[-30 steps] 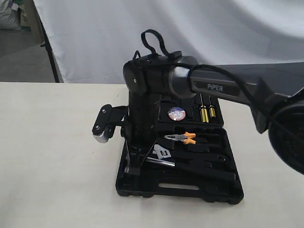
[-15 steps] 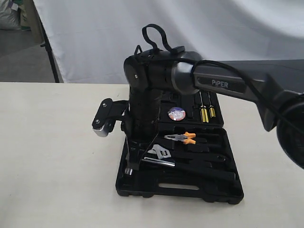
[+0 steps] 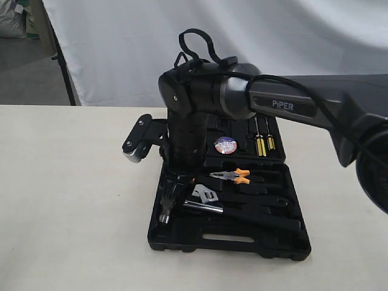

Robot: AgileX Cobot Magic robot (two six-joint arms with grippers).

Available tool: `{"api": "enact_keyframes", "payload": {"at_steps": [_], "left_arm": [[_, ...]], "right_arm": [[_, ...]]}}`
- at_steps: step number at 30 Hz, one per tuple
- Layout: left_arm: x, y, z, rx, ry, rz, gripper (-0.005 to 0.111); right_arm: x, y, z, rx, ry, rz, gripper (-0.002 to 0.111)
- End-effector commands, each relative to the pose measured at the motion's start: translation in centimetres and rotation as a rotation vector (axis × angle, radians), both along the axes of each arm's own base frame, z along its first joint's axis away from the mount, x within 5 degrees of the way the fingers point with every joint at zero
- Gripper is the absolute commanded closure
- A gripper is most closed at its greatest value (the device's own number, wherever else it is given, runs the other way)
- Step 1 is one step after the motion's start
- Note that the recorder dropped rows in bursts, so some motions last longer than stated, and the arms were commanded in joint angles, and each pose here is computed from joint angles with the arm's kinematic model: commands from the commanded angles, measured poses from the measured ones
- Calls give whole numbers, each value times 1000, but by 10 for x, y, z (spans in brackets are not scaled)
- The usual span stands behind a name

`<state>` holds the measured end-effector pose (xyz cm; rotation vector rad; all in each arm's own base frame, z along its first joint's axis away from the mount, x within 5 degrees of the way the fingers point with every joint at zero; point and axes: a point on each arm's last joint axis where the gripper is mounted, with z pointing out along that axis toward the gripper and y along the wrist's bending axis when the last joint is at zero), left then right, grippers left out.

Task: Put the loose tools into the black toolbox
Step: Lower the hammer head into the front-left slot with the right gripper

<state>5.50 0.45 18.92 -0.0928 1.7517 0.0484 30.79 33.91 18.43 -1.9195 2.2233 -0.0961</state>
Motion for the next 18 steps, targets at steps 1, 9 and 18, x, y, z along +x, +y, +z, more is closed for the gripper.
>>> {"api": "enact_keyframes", "payload": {"at_steps": [1, 9, 18], "left_arm": [[0, 0, 0, -11, -1, 3, 106], [0, 0, 0, -11, -1, 3, 106], [0, 0, 0, -11, -1, 3, 106]], "right_arm": [[-6, 3, 5, 46, 50, 12, 42], [-6, 7, 3, 78, 63, 68, 42], [1, 8, -27, 18, 61, 83, 42]]}}
